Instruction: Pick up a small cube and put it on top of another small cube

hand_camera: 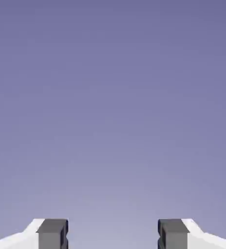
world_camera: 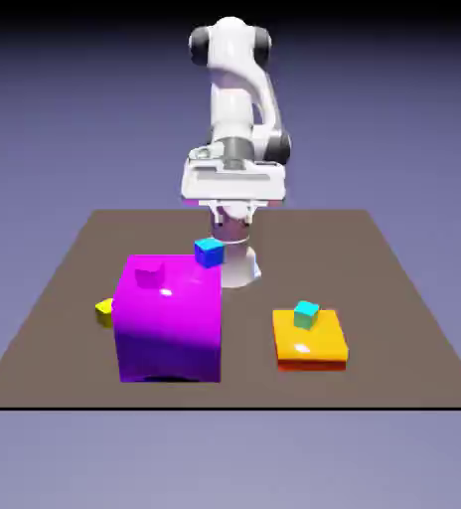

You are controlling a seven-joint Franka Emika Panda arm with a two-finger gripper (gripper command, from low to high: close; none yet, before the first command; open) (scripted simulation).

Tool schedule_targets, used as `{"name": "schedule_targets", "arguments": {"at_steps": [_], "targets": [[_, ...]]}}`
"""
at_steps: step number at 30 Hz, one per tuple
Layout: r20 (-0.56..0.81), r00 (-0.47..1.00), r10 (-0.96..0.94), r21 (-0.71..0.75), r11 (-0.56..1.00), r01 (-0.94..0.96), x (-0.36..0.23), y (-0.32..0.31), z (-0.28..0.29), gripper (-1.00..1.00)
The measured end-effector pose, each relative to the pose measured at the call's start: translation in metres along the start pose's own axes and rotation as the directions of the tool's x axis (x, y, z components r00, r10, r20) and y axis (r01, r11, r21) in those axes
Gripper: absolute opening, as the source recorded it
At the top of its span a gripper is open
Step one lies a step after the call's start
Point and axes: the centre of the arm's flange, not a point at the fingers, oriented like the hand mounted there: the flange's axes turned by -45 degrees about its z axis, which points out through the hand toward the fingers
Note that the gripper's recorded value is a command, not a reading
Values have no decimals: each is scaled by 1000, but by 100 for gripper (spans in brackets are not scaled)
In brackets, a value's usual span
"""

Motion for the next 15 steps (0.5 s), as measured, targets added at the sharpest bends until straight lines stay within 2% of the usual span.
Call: {"name": "schedule_targets", "arguments": {"at_steps": [7,15], "targets": [[292,941,173,-110,983,-147,2,119,59,0],[586,711,389,-277,920,-276,-58,255,106,0]]}}
